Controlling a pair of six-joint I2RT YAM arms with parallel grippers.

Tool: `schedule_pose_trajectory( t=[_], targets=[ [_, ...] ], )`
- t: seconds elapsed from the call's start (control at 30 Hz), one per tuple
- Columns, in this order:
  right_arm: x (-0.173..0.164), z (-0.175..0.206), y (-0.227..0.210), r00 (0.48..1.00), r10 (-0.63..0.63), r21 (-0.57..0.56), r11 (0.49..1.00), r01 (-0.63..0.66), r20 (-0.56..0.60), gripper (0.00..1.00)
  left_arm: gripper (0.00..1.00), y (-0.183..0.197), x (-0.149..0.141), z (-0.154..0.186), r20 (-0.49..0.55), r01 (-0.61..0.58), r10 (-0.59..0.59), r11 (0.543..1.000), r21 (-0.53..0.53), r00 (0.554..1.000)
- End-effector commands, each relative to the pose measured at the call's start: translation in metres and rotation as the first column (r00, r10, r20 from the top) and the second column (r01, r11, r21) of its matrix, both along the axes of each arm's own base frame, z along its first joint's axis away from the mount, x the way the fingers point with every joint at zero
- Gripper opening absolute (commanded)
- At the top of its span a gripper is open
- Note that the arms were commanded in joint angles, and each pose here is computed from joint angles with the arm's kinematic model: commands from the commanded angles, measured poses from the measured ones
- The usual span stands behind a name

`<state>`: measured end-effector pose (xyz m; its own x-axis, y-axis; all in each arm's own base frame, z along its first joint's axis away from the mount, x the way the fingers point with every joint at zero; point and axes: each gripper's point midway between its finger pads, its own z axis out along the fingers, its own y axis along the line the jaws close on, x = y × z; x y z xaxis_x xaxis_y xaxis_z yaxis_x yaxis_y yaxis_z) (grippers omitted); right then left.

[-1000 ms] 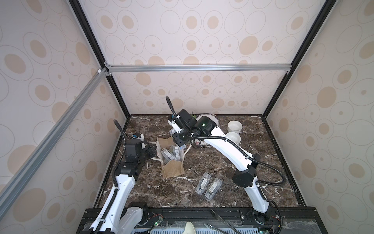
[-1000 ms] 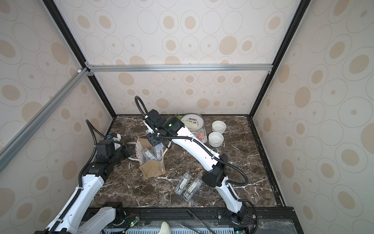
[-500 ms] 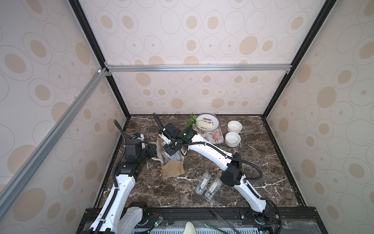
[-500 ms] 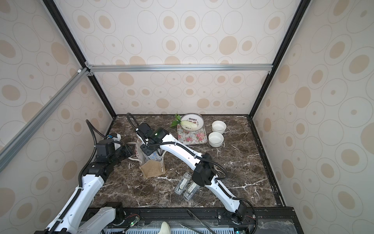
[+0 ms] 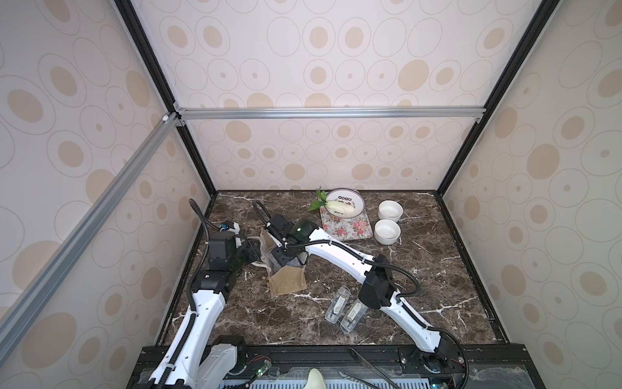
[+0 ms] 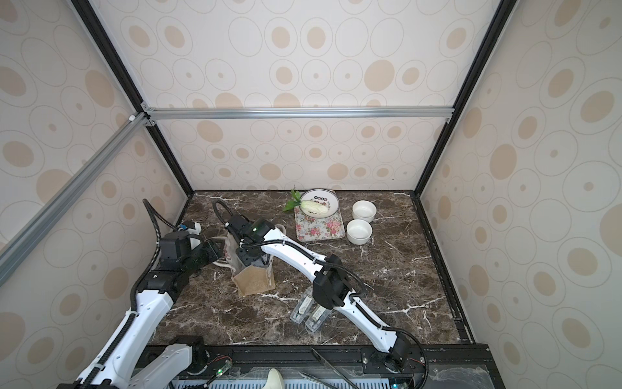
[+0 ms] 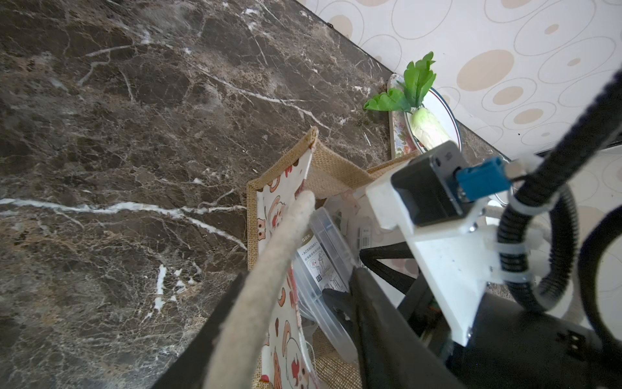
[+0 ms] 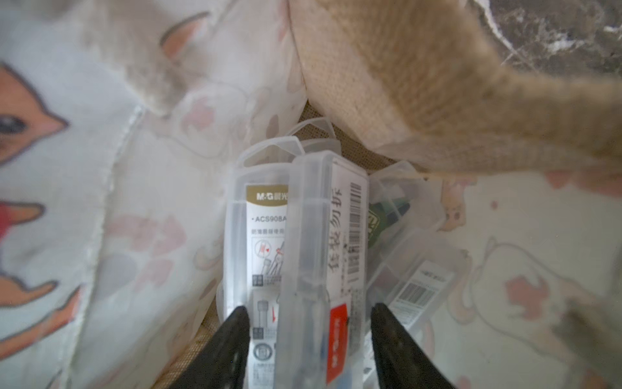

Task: Put the compass set into the canvas bag
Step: Place the compass set in the canvas bag.

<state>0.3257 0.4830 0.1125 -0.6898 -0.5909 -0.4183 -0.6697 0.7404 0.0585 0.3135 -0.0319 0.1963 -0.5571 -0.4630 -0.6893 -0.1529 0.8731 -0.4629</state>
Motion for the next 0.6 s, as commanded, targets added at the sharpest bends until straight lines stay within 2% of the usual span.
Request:
schedule_pose_trajectory(
  t=[0.0, 0.1, 0.27, 0.4, 0.57],
  targets=[
    [0.004, 0.048, 0.002, 0.998, -0.052, 0.102, 0.994, 0.048, 0.031, 0.63, 0.46, 0.001, -0.002, 0.001, -0.002, -0.007, 0.007, 1.000, -0.004, 1.000],
    [0.000, 0.085, 0.005, 0.997, -0.050, 0.182, 0.983, 0.039, 0.053, 0.64, 0.46, 0.001, -0.002, 0.002, 0.002, -0.007, 0.007, 1.000, -0.004, 1.000],
    [-0.003, 0.136, -0.015, 0.992, -0.069, 0.230, 0.972, 0.044, 0.102, 0.66, 0.46, 0.001, -0.002, 0.003, 0.003, -0.006, 0.006, 1.000, 0.001, 1.000],
    [0.002, 0.163, -0.050, 0.983, -0.160, 0.255, 0.958, 0.133, 0.086, 0.66, 0.46, 0.000, -0.002, 0.002, 0.004, -0.004, 0.004, 1.000, -0.004, 1.000],
    [0.005, 0.180, -0.105, 0.959, -0.264, 0.228, 0.945, 0.235, 0.102, 0.66, 0.46, 0.000, -0.001, 0.003, 0.011, -0.004, 0.004, 1.000, -0.003, 1.000]
  ],
)
